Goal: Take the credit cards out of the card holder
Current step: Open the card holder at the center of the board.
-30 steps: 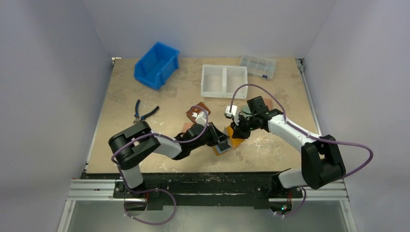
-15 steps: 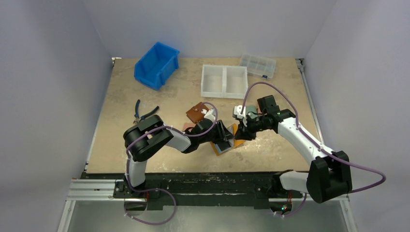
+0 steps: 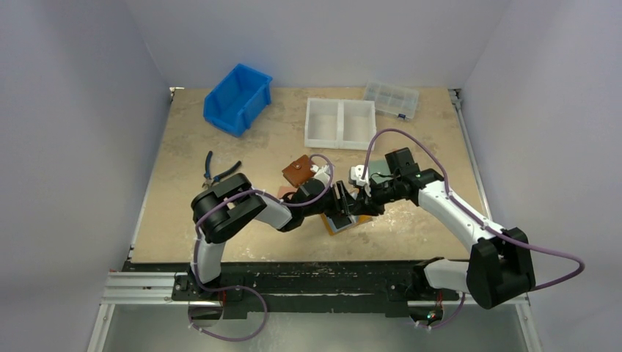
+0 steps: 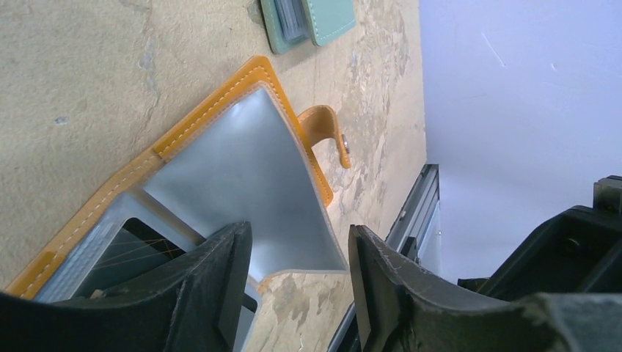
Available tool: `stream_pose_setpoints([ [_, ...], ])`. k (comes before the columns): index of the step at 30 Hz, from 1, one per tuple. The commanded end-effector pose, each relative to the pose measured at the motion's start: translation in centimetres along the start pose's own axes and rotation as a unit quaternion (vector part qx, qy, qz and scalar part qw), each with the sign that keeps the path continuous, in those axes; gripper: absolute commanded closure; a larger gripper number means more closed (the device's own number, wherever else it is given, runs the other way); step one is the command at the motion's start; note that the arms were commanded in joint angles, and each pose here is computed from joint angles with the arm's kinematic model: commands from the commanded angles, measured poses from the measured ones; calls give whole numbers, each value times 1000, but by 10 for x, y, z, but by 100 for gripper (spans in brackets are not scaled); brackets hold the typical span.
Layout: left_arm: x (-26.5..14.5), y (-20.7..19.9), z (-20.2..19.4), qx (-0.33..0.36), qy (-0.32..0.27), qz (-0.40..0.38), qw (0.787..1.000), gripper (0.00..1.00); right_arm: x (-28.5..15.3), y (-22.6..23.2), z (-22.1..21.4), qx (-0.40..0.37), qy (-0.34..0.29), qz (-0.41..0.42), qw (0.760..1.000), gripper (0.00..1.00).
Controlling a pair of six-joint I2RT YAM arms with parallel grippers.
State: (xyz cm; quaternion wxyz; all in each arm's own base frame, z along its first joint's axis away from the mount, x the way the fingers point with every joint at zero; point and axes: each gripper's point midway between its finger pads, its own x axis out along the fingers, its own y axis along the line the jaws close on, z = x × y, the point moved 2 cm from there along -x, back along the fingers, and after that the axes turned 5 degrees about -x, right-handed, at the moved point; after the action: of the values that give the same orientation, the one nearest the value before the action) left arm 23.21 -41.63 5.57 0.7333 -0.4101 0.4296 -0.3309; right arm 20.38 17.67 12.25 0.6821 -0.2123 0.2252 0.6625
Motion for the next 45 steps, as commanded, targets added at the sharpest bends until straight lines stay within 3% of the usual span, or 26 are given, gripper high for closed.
stream_pose_setpoints([
  [1, 8, -16, 7, 4, -2, -28, 1000, 44, -1, -1, 6, -16, -12, -4, 1000, 76],
  [7, 10, -19, 13, -2, -7, -23, 1000, 39, 1, -1, 3, -24, -4, -3, 1000, 76],
  [26, -1, -24, 39, -35, -53, -38, 997, 38, -4, -14, -3, -16, 31, -34, 999, 78],
  [32, -4, -26, 42, -35, -58, -39, 997, 38, -9, 6, 12, -48, -1, 20, 999, 78],
  [37, -5, -17, 40, -43, -57, -24, 997, 40, -17, 13, 20, -67, -24, 36, 997, 77],
  [45, -11, -18, 46, -46, -65, -24, 997, 46, -17, 1, 12, -55, -6, 5, 998, 79],
])
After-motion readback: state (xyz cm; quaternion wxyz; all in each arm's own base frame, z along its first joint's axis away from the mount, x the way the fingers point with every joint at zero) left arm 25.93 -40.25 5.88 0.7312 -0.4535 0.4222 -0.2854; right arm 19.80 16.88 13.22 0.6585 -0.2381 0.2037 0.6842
